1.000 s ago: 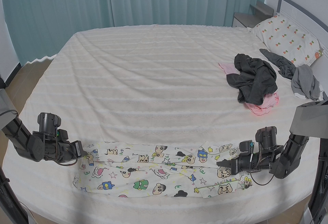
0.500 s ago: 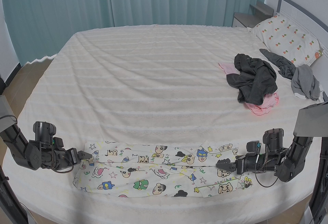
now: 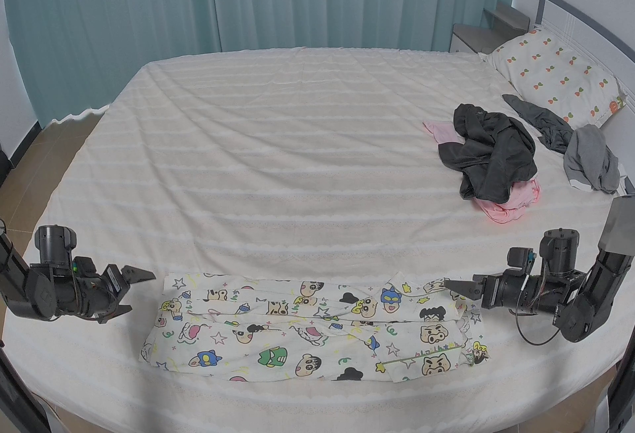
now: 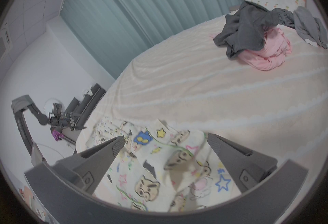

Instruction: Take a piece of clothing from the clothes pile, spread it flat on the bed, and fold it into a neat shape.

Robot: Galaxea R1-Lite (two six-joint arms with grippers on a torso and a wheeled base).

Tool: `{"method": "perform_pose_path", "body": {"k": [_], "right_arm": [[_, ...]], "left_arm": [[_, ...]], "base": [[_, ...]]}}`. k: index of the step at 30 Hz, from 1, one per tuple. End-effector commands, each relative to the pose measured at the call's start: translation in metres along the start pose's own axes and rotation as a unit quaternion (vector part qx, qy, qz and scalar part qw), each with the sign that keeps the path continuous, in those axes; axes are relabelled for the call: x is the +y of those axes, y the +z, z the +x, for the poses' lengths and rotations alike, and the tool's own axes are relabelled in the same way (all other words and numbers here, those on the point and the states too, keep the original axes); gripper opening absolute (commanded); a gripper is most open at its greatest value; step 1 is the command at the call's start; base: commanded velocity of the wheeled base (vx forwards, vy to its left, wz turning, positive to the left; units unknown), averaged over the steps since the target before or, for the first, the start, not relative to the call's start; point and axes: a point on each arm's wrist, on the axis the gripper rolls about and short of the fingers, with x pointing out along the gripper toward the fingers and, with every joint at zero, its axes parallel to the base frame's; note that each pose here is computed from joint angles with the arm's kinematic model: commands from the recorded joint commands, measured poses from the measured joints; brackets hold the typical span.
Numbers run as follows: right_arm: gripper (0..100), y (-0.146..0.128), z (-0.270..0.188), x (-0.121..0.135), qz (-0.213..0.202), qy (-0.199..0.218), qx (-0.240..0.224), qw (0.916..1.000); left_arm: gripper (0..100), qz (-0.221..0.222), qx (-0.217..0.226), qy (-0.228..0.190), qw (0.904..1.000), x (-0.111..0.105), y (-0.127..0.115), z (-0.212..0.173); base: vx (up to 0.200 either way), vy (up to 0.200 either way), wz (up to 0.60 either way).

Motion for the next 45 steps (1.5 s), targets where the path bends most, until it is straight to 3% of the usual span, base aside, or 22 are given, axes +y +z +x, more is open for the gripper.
{"method": "perform_pose_path", "body": {"k": [1,2,4,5,6,7,11,15,18,21,24,45], "right_arm": [[100,0.026,0.005,0.033,0.022,0.012,-0.058,0.998],[100,0.026,0.011,0.042,0.037,0.007,-0.064,0.9973],[100,0.023,0.014,0.049,0.055,0.003,-0.064,0.9964],[100,0.019,0.016,0.056,0.082,0.0,-0.062,0.9947],[100,0.019,0.016,0.057,0.084,0.0,-0.061,0.9946],[100,0.016,0.015,0.059,0.104,-0.003,-0.063,0.9926],[100,0.02,0.008,0.058,0.13,0.0,-0.1,0.9865],[100,0.018,0.003,0.055,0.129,0.008,-0.122,0.9841],[100,0.017,0.0,0.055,0.126,0.012,-0.133,0.983],[100,0.016,-0.001,0.057,0.123,0.014,-0.134,0.9833],[100,0.015,-0.002,0.057,0.121,0.016,-0.135,0.9833],[100,0.009,0.0,0.061,0.119,0.021,-0.122,0.9852]], "left_arm": [[100,-0.054,-0.029,-0.073,0.9955,-0.037,0.019,-0.014],[100,-0.062,-0.024,-0.074,0.995,-0.049,0.017,-0.007],[100,-0.062,-0.029,-0.053,0.9962,-0.053,0.014,-0.002],[100,-0.055,-0.03,-0.001,0.998,-0.061,0.004,0.015],[100,-0.055,-0.031,0.004,0.998,-0.061,0.003,0.016],[100,-0.044,-0.046,0.052,0.9966,-0.069,-0.004,0.029],[100,-0.03,-0.047,0.096,0.9938,-0.084,-0.019,0.042],[100,-0.059,-0.022,0.116,0.9913,-0.103,-0.025,0.052],[100,-0.085,-0.002,0.163,0.9829,-0.122,-0.035,0.066],[100,-0.078,0.009,0.174,0.9815,-0.126,-0.042,0.073],[100,-0.062,0.013,0.216,0.9744,-0.117,-0.055,0.102],[100,-0.077,-0.008,0.217,0.973,-0.125,-0.054,0.117]], "base": [[0.0,0.0,0.0],[0.0,0.0,0.0],[0.0,0.0,0.0],[0.0,0.0,0.0],[0.0,0.0,0.0],[0.0,0.0,0.0],[0.0,0.0,0.0],[0.0,0.0,0.0],[0.0,0.0,0.0],[0.0,0.0,0.0],[0.0,0.0,0.0],[0.0,0.0,0.0]]}}
